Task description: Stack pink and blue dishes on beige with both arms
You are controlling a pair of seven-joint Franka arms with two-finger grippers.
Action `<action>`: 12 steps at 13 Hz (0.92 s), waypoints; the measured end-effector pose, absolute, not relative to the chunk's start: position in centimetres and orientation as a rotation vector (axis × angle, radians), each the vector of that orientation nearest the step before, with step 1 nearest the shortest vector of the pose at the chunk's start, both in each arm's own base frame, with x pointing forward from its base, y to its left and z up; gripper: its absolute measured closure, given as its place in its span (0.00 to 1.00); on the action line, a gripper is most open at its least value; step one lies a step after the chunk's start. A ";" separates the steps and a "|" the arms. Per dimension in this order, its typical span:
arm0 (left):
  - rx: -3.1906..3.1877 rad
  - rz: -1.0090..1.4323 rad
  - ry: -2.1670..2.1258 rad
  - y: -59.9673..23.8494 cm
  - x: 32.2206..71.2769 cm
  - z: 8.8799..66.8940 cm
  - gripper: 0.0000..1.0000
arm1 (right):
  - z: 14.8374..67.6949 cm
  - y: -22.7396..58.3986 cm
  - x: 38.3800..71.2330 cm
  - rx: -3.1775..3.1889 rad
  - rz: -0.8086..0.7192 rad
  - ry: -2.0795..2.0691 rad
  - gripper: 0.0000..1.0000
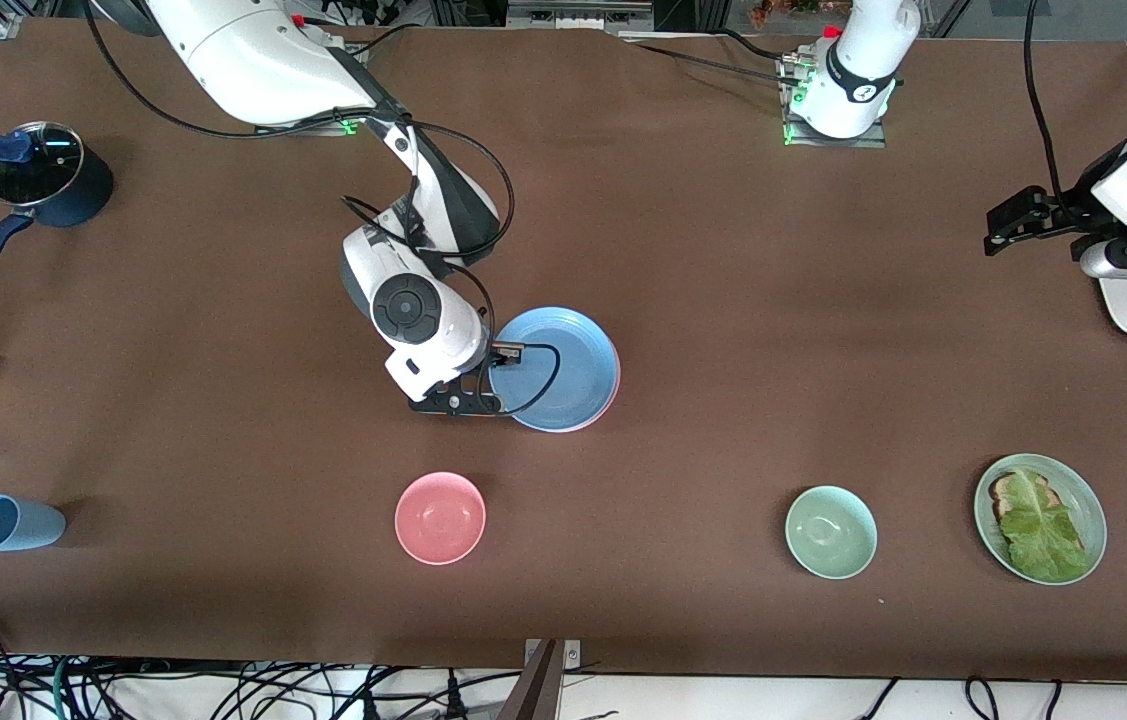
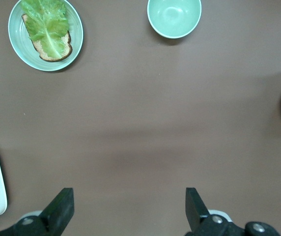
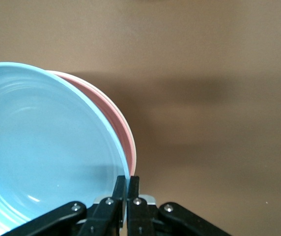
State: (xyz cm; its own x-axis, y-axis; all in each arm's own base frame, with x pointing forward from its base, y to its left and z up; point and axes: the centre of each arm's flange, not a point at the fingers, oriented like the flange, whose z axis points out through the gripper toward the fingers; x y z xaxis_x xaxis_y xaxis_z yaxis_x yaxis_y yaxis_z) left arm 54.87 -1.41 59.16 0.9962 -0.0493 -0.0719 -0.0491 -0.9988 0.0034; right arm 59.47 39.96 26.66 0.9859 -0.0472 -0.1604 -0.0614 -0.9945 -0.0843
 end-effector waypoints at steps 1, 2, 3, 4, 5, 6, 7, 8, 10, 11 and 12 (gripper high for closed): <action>3.137 -0.112 -0.079 -1.5 54.9 59.2 0.00 | 26.4 40.0 59.3 -3.044 0.249 0.081 0.96; 3.137 -0.112 -0.082 -1.5 54.9 59.2 0.00 | 26.2 40.1 59.1 -3.046 0.256 0.079 0.96; 3.137 -0.112 -0.086 -1.7 54.9 59.1 0.00 | 25.9 40.0 59.0 -3.050 0.265 0.078 0.96; 3.137 -0.109 -0.089 -1.8 54.9 59.1 0.00 | 25.4 40.0 58.8 -3.053 0.275 0.078 0.96; 3.137 -0.101 -0.090 -1.8 55.0 59.2 0.00 | 24.9 40.0 58.7 -3.056 0.287 0.078 0.96; 3.137 -0.093 -0.089 -1.8 55.0 59.3 0.00 | 24.4 40.0 58.5 -3.058 0.297 0.076 0.96; 3.138 -0.079 -0.088 -1.8 55.1 59.3 0.00 | 24.0 40.1 58.5 -3.057 0.298 0.075 0.96; 3.138 -0.060 -0.085 -1.7 55.3 59.5 0.00 | 23.8 40.2 58.4 -3.056 0.296 0.073 0.96; 3.139 -0.039 -0.081 -1.5 55.4 59.5 0.00 | 23.8 40.5 58.4 -3.052 0.281 0.080 0.96; 3.139 -0.036 -0.082 -1.6 55.5 59.5 0.00 | 23.9 40.7 58.4 -3.048 0.270 0.102 0.96; 3.138 -0.035 -0.084 -1.6 55.6 59.4 0.00 | 23.9 40.8 58.4 -3.046 0.265 0.114 0.96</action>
State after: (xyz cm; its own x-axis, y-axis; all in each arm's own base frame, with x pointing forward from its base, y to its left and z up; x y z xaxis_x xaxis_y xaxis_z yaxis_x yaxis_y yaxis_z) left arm 55.56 -1.63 59.42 0.9983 -0.0533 -0.0225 -0.0533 -0.9986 0.0024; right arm 58.43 40.76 23.93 0.9823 -0.0667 -0.1750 -0.0808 -0.9939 -0.0751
